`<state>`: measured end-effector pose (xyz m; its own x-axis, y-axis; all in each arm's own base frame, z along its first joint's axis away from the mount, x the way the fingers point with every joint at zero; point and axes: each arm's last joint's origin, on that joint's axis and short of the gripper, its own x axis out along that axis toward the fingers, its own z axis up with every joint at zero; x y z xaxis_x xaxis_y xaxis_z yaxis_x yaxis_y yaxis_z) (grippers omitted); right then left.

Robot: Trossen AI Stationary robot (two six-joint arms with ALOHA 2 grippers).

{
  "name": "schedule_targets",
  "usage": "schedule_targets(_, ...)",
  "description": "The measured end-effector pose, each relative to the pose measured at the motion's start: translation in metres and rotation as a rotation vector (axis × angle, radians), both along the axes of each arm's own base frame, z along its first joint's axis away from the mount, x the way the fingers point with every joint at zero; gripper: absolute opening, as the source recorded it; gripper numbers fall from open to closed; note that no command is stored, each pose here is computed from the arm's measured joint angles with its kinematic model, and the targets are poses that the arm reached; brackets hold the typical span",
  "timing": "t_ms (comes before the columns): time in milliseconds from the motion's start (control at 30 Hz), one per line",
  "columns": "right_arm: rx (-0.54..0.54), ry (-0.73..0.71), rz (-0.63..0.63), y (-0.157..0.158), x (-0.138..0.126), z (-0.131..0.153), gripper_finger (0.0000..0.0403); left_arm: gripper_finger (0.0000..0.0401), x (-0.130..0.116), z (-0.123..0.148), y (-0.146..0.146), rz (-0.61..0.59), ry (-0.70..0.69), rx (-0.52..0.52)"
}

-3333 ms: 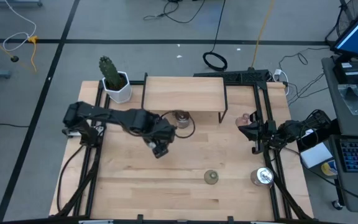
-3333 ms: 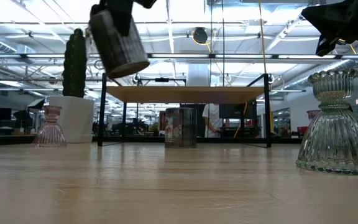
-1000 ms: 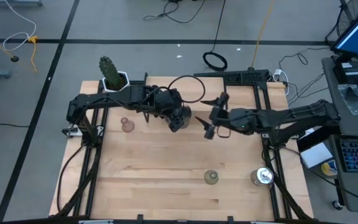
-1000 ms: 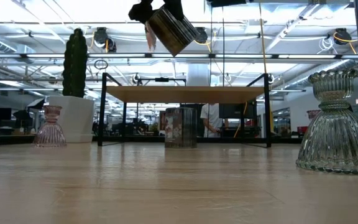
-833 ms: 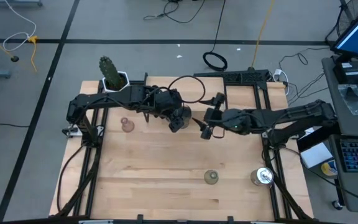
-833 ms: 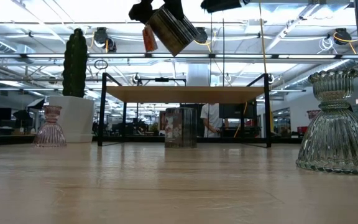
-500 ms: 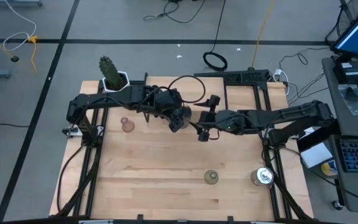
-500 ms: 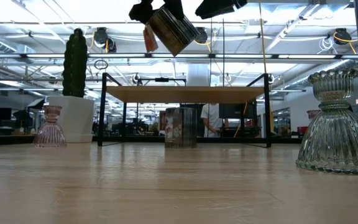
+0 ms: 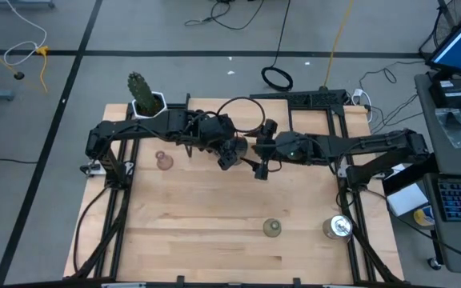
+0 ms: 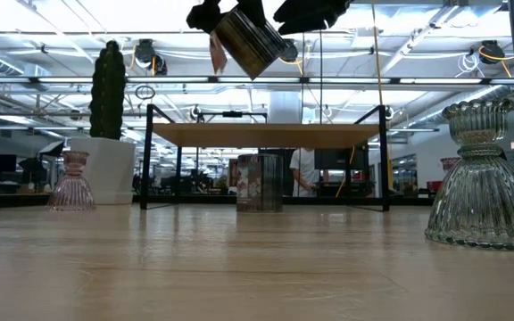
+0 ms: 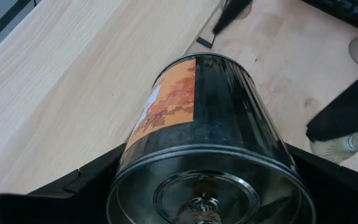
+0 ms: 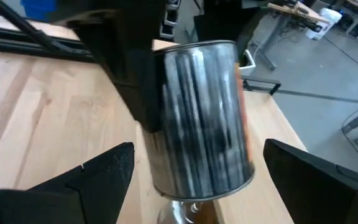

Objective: Pick & Place candle stick holders
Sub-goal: Put the orange scented candle on the shelf

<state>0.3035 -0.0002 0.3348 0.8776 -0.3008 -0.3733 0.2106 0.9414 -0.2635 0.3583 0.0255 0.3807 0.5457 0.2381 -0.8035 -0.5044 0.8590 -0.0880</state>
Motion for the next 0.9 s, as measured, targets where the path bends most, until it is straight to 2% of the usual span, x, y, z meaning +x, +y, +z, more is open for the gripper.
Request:
schedule_targets(133,0.006,-0.016,0.035,-0.005,0.009,-0.004,0.035,0.0359,0.001,0.001,0.0,0.0,-0.011,0.0)
schedule_targets(333,0.014,0.036,0.057,-0.009,0.024,-0.017,0.035,0.0359,0.0,-0.001,-0.001,-0.003,0.004,-0.009)
schedule_targets(567,-0.052,0.09,0.077,-0.014,0.043,-0.016,0.035,0.0359,-0.003,-0.001,-0.001,0.004,0.03,0.002)
schedule_targets(900,-0.041,0.091,0.07,-0.018,0.045,-0.016,0.035,0.0359,-0.004,-0.002,-0.001,0.001,0.047,0.009)
